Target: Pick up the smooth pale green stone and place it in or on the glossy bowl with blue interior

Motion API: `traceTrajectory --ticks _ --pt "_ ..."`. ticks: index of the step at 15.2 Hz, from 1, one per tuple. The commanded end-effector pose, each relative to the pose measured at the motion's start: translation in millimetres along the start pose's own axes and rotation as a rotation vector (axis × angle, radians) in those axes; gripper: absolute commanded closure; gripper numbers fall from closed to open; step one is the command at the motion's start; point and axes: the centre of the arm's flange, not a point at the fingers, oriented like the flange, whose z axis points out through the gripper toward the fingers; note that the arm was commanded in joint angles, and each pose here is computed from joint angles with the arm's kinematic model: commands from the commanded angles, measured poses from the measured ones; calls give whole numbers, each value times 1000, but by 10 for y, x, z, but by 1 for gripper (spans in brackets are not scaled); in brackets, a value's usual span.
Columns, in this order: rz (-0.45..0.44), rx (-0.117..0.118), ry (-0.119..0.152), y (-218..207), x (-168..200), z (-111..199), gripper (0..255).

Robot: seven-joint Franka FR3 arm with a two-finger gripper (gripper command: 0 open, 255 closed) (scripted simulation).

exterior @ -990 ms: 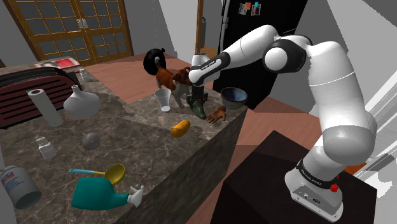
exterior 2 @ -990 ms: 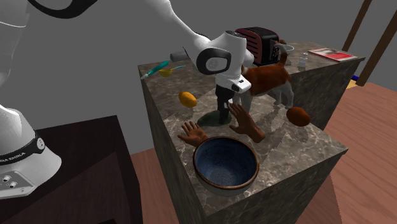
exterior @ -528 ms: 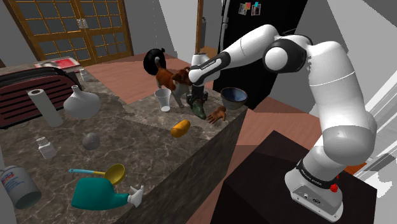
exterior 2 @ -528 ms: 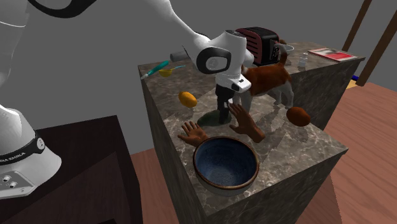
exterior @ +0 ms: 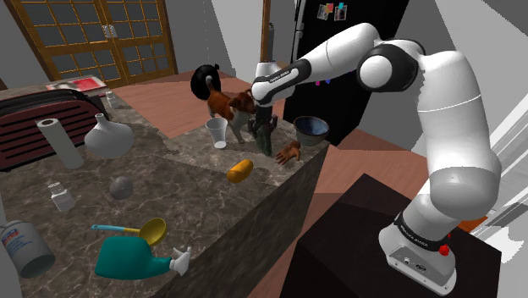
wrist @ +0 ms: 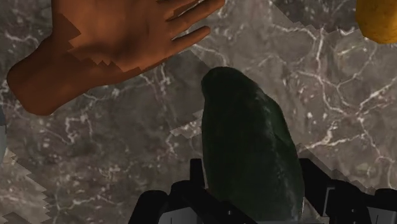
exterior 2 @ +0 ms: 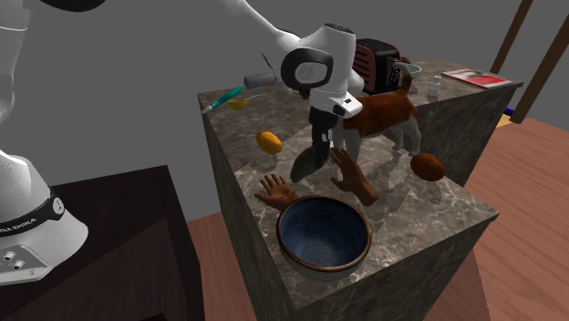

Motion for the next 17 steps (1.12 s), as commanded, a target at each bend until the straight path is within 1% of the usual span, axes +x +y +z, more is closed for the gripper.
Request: traceTrajectory --ticks 1,17 --pt "0 0 0 -18 2 -109 255" --pt "0 0 0 -43 -57 -951 255"
